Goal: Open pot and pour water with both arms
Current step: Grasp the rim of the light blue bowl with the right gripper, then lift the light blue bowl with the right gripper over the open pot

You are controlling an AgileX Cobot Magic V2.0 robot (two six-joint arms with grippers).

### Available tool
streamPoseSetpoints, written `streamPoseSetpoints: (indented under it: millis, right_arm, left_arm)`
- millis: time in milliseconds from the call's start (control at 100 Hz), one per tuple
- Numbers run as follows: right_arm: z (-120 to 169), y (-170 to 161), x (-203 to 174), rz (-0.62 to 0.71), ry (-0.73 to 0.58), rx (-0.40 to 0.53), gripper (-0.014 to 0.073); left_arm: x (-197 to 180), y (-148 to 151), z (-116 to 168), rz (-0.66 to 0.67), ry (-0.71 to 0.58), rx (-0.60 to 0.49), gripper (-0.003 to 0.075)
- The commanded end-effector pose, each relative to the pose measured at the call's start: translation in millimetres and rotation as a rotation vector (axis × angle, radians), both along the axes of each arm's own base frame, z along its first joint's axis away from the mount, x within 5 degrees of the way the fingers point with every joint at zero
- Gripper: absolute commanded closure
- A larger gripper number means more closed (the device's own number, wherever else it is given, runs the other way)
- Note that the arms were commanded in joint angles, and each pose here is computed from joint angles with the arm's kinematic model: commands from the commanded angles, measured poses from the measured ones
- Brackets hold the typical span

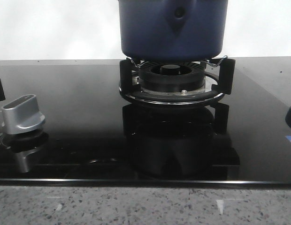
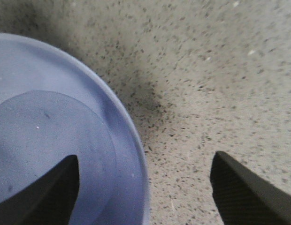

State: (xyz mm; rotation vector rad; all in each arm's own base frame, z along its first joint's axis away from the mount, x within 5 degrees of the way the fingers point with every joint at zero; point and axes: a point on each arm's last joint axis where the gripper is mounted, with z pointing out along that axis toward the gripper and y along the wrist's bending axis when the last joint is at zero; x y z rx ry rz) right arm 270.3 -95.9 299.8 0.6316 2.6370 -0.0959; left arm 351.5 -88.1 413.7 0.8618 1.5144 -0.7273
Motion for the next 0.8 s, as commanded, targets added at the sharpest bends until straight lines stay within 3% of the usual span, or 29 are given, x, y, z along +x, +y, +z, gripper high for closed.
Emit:
streamPoseSetpoints:
  millis: [0,70,290,500,790]
  right_arm:
    - [9.4,-4.1,6.1,0.009,-0.054,-0.023,0.0115]
    - [6.0,-4.9,8.3,0.011,-0.045,-0.021,0.0201]
    - [6.3,-5.0,8.8,0.011,-0.051,-0.023,0.0673]
    - [17.5,-2.5,9.7,0.007,-0.061,0.004,0.0663]
    - [76.1,8.7,16.0,0.068,-0.155,0.034,0.0662]
  left_arm:
    - [-19.7,0.9,39.9,-0.003,-0.086,-0.104,0.0475]
    - [-19.7,0.9,39.9,-0.003,-0.086,-0.104,0.0475]
    - [-19.5,1.0,39.9,-0.001,-0.086,-0.104,0.0475]
    - [-19.5,1.0,39.9,-0.001,-0.086,-0.104,0.0475]
    - [-19.5,1.0,39.9,-0.001,-0.087,-0.104,0.0475]
